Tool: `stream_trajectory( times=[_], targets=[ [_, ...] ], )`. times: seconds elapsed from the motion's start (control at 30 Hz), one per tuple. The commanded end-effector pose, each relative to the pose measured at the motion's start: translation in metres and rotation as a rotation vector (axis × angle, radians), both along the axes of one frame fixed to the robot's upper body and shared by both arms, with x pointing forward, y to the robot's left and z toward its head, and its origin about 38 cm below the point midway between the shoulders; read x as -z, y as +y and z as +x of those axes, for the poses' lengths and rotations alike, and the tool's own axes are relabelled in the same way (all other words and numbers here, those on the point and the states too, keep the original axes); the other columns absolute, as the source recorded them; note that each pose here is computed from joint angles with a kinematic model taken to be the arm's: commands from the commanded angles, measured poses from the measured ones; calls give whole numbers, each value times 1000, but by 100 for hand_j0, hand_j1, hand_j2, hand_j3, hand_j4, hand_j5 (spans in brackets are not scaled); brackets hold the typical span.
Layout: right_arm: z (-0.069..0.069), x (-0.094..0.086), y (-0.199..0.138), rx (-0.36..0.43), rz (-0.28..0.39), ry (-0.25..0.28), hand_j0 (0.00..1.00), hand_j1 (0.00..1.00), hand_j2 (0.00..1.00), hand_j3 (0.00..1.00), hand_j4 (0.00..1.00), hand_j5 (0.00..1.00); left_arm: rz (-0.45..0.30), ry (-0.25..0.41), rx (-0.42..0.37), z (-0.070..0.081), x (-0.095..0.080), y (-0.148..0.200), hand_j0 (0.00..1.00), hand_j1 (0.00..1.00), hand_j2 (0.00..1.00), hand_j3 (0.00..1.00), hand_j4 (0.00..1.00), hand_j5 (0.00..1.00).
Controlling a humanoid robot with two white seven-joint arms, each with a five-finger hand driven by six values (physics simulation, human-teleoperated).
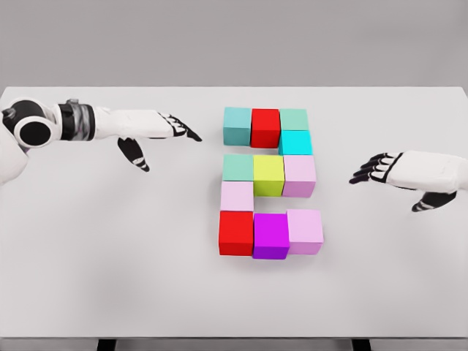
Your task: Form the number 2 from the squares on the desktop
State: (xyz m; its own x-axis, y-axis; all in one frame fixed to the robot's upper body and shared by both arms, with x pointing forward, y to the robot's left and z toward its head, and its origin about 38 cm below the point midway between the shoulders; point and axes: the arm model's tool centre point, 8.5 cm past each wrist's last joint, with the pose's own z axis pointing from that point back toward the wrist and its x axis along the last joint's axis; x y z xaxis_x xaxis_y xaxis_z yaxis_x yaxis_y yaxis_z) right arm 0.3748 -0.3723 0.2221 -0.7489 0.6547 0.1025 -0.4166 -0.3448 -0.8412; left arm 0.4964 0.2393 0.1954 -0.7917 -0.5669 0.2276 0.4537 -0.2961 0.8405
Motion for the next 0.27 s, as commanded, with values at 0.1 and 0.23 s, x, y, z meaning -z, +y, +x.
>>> stream_trajectory(
  times=[0.1,0.23],
  targets=[
    [14,-10,-34,129,82,-9,100,100,100,100,100,100,-6,4,-4,0,0,2,100,100,100,100,100,100],
    [14,-9,-33,127,81,-8,100,100,100,100,100,100,-5,4,-5,0,0,3,100,100,100,100,100,100]
  ],
)
